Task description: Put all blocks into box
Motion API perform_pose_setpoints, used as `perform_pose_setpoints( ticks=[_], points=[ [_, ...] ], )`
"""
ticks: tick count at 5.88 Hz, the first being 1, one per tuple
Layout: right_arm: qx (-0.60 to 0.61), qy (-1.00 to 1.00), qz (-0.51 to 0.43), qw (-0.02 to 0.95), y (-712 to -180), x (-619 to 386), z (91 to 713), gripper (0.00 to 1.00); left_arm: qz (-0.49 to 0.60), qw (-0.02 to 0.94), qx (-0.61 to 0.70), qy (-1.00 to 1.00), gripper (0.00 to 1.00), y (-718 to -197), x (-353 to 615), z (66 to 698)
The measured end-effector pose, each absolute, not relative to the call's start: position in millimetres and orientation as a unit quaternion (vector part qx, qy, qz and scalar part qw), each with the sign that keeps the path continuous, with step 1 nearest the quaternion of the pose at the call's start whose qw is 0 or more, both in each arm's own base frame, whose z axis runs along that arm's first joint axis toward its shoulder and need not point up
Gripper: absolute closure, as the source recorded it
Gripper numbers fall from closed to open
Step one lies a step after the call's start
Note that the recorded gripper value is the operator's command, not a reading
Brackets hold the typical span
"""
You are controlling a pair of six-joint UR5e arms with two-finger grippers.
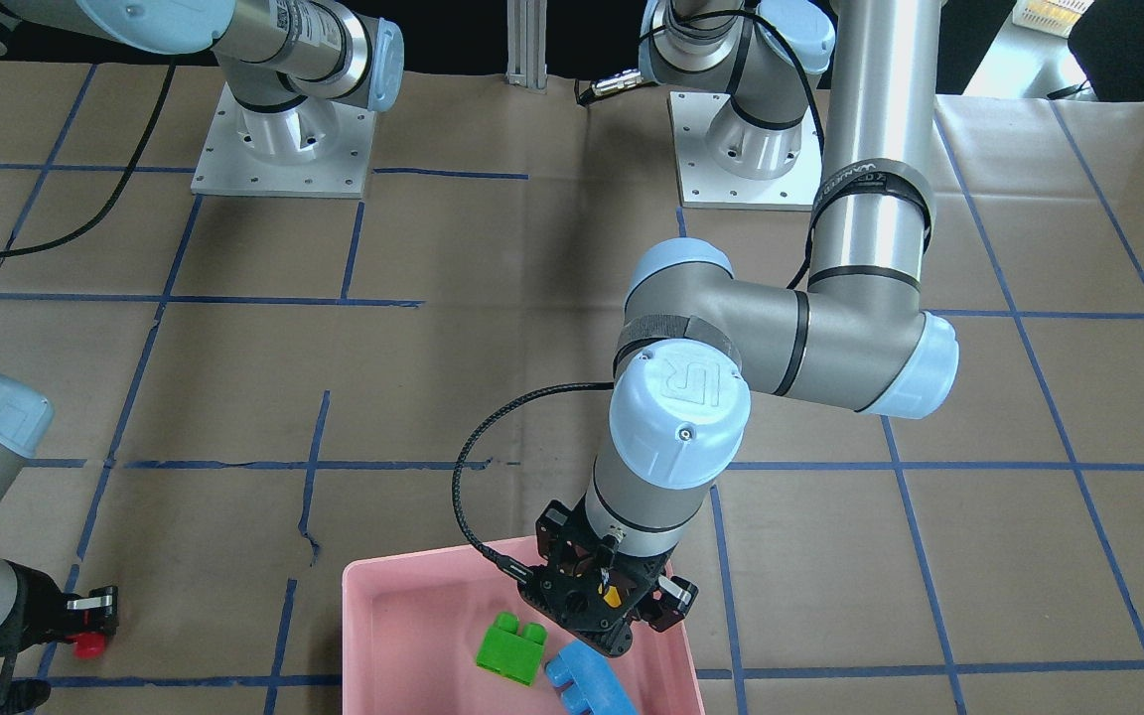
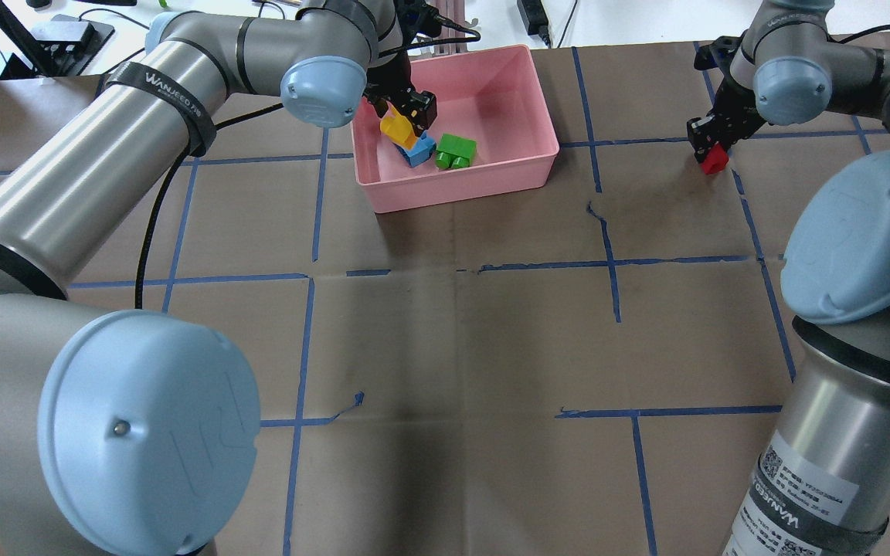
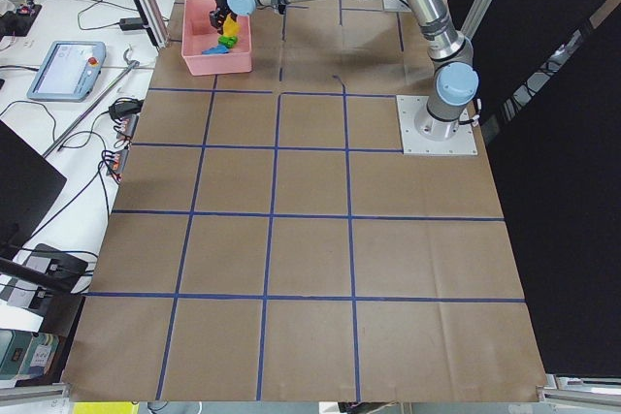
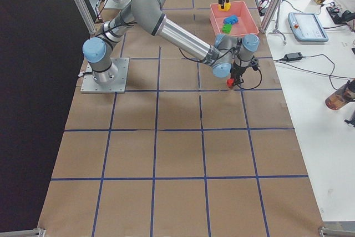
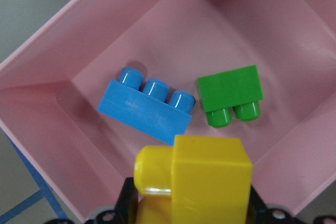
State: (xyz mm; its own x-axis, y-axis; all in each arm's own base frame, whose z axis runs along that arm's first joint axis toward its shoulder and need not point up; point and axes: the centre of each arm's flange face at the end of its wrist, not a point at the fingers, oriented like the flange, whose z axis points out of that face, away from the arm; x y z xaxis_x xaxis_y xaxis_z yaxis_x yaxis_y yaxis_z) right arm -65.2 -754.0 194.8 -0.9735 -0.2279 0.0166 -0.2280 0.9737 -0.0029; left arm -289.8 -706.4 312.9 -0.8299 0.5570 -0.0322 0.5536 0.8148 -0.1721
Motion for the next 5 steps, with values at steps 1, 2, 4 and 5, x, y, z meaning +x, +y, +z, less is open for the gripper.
perform_pose_setpoints(
  ticks=[1,2,4,5],
  points=[
    [0.116,-0.993,0.015,0.012,-757.4,-65.1,207.0,0.9,0.079,0.009,-0.289,-0.954,0.0,-695.5,-284.8,334.1],
    [0.118,-0.992,0.036,0.019,-764.5,-62.6,238.1,0.9,0.054,0.009,-0.284,-0.957,0.0,-673.5,-273.0,371.9],
    [0.122,-0.989,0.074,0.028,-777.4,-25.1,323.1,0.9,0.004,-0.016,-0.267,-0.964,0.0,-610.3,-236.3,452.2],
    [0.112,-0.99,0.086,0.025,-781.3,23.7,353.1,0.9,-0.005,-0.019,-0.239,-0.971,0.0,-583.8,-204.0,473.0]
  ],
)
